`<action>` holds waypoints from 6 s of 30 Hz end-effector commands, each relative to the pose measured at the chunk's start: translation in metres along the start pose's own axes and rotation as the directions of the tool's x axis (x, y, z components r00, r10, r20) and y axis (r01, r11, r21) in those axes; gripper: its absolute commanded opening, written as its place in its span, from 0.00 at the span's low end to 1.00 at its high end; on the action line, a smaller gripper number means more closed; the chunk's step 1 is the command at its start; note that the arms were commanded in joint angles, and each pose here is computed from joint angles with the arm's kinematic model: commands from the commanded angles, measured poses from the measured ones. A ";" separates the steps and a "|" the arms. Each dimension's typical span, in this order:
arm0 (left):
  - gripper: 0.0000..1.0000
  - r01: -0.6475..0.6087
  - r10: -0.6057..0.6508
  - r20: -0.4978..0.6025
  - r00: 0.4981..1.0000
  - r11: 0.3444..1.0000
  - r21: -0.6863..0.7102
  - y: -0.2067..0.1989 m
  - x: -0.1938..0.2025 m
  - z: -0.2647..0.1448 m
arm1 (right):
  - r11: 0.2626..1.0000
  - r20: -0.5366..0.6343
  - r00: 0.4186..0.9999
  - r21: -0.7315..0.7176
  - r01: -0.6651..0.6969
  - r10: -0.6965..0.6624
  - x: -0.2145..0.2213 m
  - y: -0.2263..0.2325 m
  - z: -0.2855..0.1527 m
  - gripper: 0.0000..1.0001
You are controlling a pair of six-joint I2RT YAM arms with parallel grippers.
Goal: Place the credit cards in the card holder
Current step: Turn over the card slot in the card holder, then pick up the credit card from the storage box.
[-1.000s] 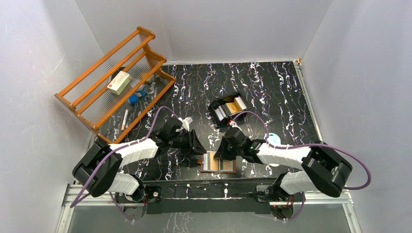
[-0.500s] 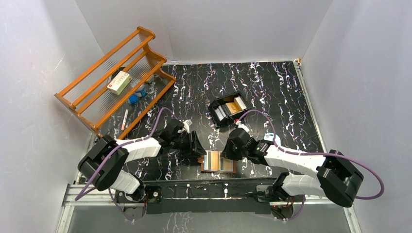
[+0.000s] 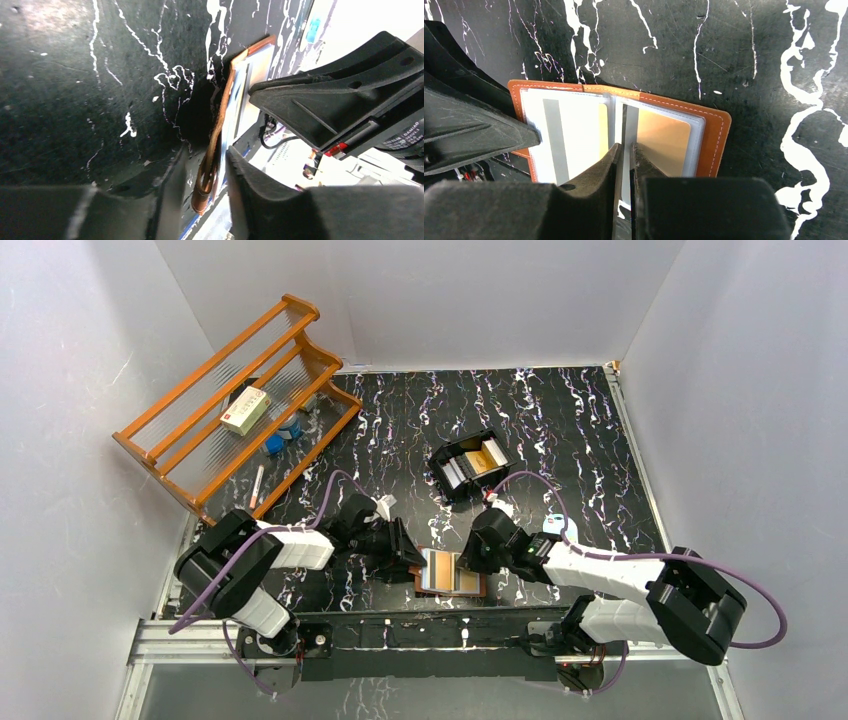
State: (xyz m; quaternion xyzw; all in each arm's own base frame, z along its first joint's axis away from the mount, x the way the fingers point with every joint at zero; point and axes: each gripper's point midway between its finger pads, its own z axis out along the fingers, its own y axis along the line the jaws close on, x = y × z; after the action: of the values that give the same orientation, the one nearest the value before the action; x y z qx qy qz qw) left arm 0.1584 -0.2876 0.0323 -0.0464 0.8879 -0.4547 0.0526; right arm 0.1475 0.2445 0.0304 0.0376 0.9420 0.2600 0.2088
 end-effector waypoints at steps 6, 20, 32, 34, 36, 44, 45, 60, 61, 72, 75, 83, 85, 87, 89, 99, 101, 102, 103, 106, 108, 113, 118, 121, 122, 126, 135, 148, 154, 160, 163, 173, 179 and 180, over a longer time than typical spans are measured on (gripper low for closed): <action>0.17 -0.038 0.038 0.002 0.999 0.989 0.144 -0.034 -0.001 -0.003 | 1.000 -0.014 1.000 0.028 -0.005 0.005 0.009 -0.013 0.004 0.19; 0.00 -0.067 0.067 0.006 0.998 0.977 0.201 -0.058 -0.003 -0.011 | 0.998 -0.018 1.000 -0.065 0.000 -0.001 0.004 0.012 0.010 0.21; 0.00 -0.299 0.293 0.069 0.954 0.946 0.121 -0.089 -0.014 -0.045 | 0.981 -0.037 0.998 -0.186 0.047 -0.055 -0.012 0.066 0.023 0.28; 0.00 -0.267 0.265 0.036 0.963 0.960 0.081 -0.078 -0.011 -0.042 | 0.982 -0.021 0.997 -0.176 0.065 -0.070 -0.017 0.067 0.022 0.28; 0.00 -0.258 0.257 0.013 0.966 0.966 0.014 -0.067 -0.012 -0.041 | 0.988 0.001 0.997 -0.135 0.079 -0.080 -0.023 0.063 0.017 0.28; 0.00 -0.238 0.238 -0.013 0.971 0.966 -0.106 -0.054 -0.018 -0.041 | 0.992 0.143 0.982 -0.010 0.129 -0.126 -0.057 0.044 -0.023 0.36; 0.00 -0.239 0.238 -0.018 0.971 0.965 -0.110 -0.053 -0.017 -0.040 | 0.990 0.161 0.978 -0.006 0.138 -0.136 -0.061 0.043 -0.028 0.37; 0.00 -0.221 0.221 -0.009 0.975 0.975 -0.016 -0.045 -0.013 -0.028 | 0.920 0.362 0.846 0.181 0.348 -0.392 -0.164 0.054 -0.081 0.52; 0.01 -0.223 0.223 -0.009 0.975 0.974 -0.031 -0.041 -0.013 -0.028 | 0.912 0.362 0.839 0.208 0.353 -0.407 -0.174 0.052 -0.082 0.52; 0.08 -0.223 0.218 -0.050 0.975 0.967 -0.122 -0.008 -0.006 -0.025 | 0.785 0.308 0.769 0.496 0.373 -0.560 -0.271 0.009 -0.063 0.59; 0.10 -0.231 0.227 -0.049 0.973 0.965 -0.123 -0.008 -0.006 -0.027 | 0.740 0.264 0.761 0.550 0.387 -0.593 -0.286 0.000 -0.050 0.60; 0.11 -0.233 0.230 -0.046 0.972 0.966 -0.112 -0.005 -0.002 -0.028 | 0.630 0.129 0.732 0.620 0.467 -0.669 -0.305 -0.011 -0.010 0.53; 0.12 -0.224 0.220 -0.050 0.974 0.969 -0.102 -0.004 0.001 -0.027 | 0.612 0.093 0.735 0.628 0.481 -0.672 -0.306 -0.015 0.002 0.51; 0.12 -0.218 0.214 -0.051 0.976 0.972 -0.088 -0.004 0.003 -0.026 | 0.602 0.073 0.737 0.634 0.486 -0.672 -0.307 -0.017 0.008 0.49; 0.13 -0.226 0.224 -0.037 0.974 0.972 -0.061 -0.011 0.003 -0.030 | 0.584 0.055 0.734 0.646 0.491 -0.677 -0.308 -0.020 0.012 0.49; 0.14 -0.216 0.214 -0.037 0.976 0.976 -0.041 -0.010 0.007 -0.029 | 0.488 -0.041 0.727 0.715 0.500 -0.685 -0.308 -0.044 0.027 0.48; 0.14 -0.206 0.205 -0.042 0.978 0.978 -0.032 -0.009 0.009 -0.028 | 0.480 -0.051 0.726 0.717 0.504 -0.686 -0.307 -0.045 0.030 0.48; 0.14 -0.204 0.203 -0.043 0.978 0.979 -0.027 -0.009 0.009 -0.028 | 0.479 -0.055 0.725 0.716 0.507 -0.686 -0.306 -0.046 0.031 0.48; 0.14 -0.202 0.201 -0.044 0.979 0.979 -0.024 -0.009 0.010 -0.027 | 0.474 -0.062 0.725 0.717 0.511 -0.686 -0.304 -0.047 0.032 0.48; 0.14 -0.199 0.198 -0.043 0.979 0.980 -0.024 -0.009 0.010 -0.027 | 0.445 -0.083 0.721 0.736 0.510 -0.688 -0.303 -0.052 0.032 0.47; 0.14 -0.199 0.198 -0.042 0.979 0.980 -0.024 -0.009 0.010 -0.027 | 0.419 -0.096 0.716 0.754 0.506 -0.692 -0.303 -0.056 0.032 0.46; 0.14 -0.198 0.197 -0.040 0.980 0.980 -0.021 -0.010 0.009 -0.027 | 0.363 -0.124 0.703 0.786 0.500 -0.701 -0.304 -0.059 0.030 0.42; 0.14 -0.197 0.196 -0.039 0.980 0.980 -0.013 -0.012 0.009 -0.027 | 0.362 -0.110 0.700 0.793 0.490 -0.706 -0.307 -0.054 0.025 0.36; 0.14 -0.194 0.194 -0.038 0.980 0.981 -0.014 -0.011 0.010 -0.028 | 0.370 -0.092 0.701 0.797 0.478 -0.708 -0.310 -0.051 0.021 0.33; 0.14 -0.194 0.193 -0.038 0.980 0.981 -0.014 -0.011 0.010 -0.028 | 0.373 -0.085 0.700 0.798 0.474 -0.709 -0.312 -0.049 0.019 0.32; 0.14 -0.192 0.192 -0.037 0.981 0.981 -0.012 -0.011 0.010 -0.028 | 0.381 -0.065 0.697 0.799 0.465 -0.714 -0.316 -0.044 0.014 0.30; 0.14 -0.190 0.190 -0.035 0.981 0.982 -0.009 -0.011 0.011 -0.028 | 0.393 -0.046 0.693 0.796 0.461 -0.720 -0.321 -0.038 0.009 0.24; 0.14 -0.190 0.189 -0.030 0.982 0.981 -0.040 -0.005 0.009 -0.027 | 0.492 0.009 0.706 0.725 0.483 -0.708 -0.315 -0.012 -0.003 0.08; 0.24 -0.191 0.189 -0.038 0.981 0.979 -0.074 -0.002 0.008 -0.029 | 0.598 0.059 0.747 0.643 0.479 -0.662 -0.300 0.007 -0.012 0.01; 0.30 -0.205 0.203 -0.021 0.979 0.971 -0.126 0.005 0.007 -0.035 | 0.675 0.109 0.775 0.577 0.461 -0.623 -0.289 0.024 -0.026 0.00; 0.32 -0.203 0.202 -0.015 0.979 0.970 -0.134 0.006 0.007 -0.037 | 0.690 0.125 0.779 0.565 0.453 -0.614 -0.288 0.027 -0.033 0.00; 0.12 -0.191 0.193 -0.009 0.981 0.966 -0.172 0.014 0.007 -0.039 | 0.839 0.214 0.872 0.444 0.314 -0.439 -0.262 0.047 -0.060 0.00; 0.00 -0.185 0.193 0.017 0.981 0.960 -0.210 0.023 0.004 -0.040 | 0.945 0.232 0.926 0.211 0.250 -0.297 -0.219 0.065 -0.063 0.00; 0.00 -0.181 0.189 0.021 0.982 0.960 -0.214 0.025 0.004 -0.040 | 0.959 0.227 0.938 0.171 0.227 -0.262 -0.211 0.067 -0.063 0.00</action>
State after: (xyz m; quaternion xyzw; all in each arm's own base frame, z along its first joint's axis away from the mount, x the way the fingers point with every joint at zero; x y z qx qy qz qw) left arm 0.1443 -0.2472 0.0342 0.0279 0.9276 -0.3615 0.0901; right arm 0.3360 0.2074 0.1840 -0.0729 0.9255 0.0429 0.3692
